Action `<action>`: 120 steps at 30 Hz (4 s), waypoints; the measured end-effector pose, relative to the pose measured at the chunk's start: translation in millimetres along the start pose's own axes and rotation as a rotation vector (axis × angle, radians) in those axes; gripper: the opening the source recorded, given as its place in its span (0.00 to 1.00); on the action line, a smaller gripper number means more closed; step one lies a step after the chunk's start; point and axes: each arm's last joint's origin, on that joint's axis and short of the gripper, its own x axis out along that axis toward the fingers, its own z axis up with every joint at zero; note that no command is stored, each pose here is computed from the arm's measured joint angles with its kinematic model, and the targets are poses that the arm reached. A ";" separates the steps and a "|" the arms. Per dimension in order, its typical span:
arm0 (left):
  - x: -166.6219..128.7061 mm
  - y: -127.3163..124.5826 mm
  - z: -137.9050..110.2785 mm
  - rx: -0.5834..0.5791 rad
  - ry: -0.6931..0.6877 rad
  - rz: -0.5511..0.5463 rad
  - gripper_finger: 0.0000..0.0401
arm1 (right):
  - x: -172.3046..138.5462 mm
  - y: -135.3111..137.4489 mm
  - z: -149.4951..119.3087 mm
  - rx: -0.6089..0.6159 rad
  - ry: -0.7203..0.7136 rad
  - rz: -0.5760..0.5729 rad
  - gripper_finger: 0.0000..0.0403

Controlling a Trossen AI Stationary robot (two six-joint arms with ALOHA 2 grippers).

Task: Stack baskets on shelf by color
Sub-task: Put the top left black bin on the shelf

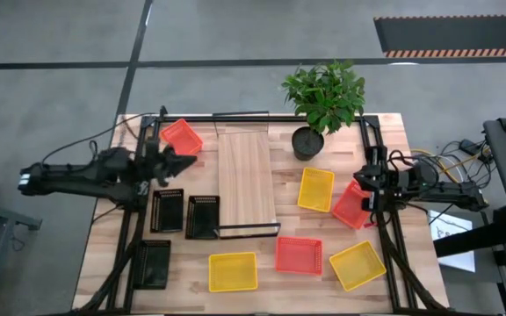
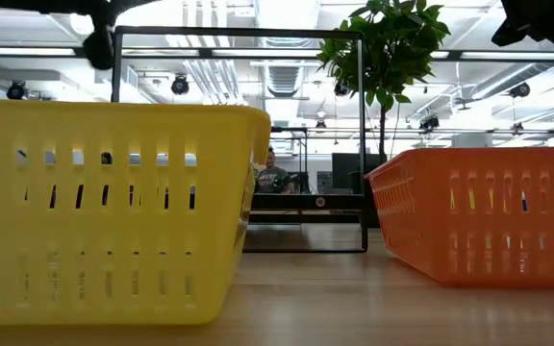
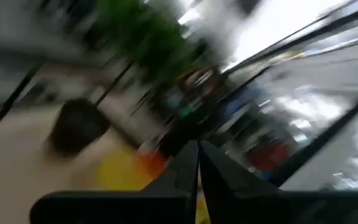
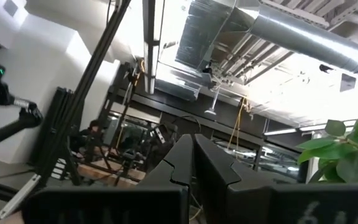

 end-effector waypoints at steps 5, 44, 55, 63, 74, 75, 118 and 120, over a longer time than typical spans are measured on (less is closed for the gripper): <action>3.8 -10.8 4.8 -0.157 0.252 0.308 0.00 | 0.0 -0.1 -0.1 -0.016 0.001 -0.003 0.02; 29.0 24.2 -99.4 -0.342 0.844 1.254 0.38 | -0.1 -1.7 -3.8 -0.068 0.064 -0.081 0.02; 29.0 27.1 -100.0 -0.309 0.801 1.259 0.41 | -0.2 -1.7 -3.9 -0.071 0.065 -0.081 0.02; 29.6 27.9 -99.7 -0.287 0.770 1.262 0.41 | -0.2 -1.7 -4.0 -0.076 0.065 -0.081 0.02; 35.9 34.2 -110.0 -0.246 0.788 1.324 0.41 | -0.2 -1.6 -4.0 -0.075 0.065 -0.080 0.02; 36.3 34.7 -110.9 -0.241 0.793 1.328 0.41 | -0.2 -1.7 -4.0 -0.075 0.066 -0.081 0.02; 47.9 -7.5 -73.9 -0.033 0.842 1.319 0.00 | -0.2 -1.7 -4.0 -0.078 0.066 -0.080 0.02; 51.5 -18.4 -63.2 0.028 0.822 1.273 0.00 | -0.2 -1.6 -4.1 -0.078 0.066 -0.080 0.02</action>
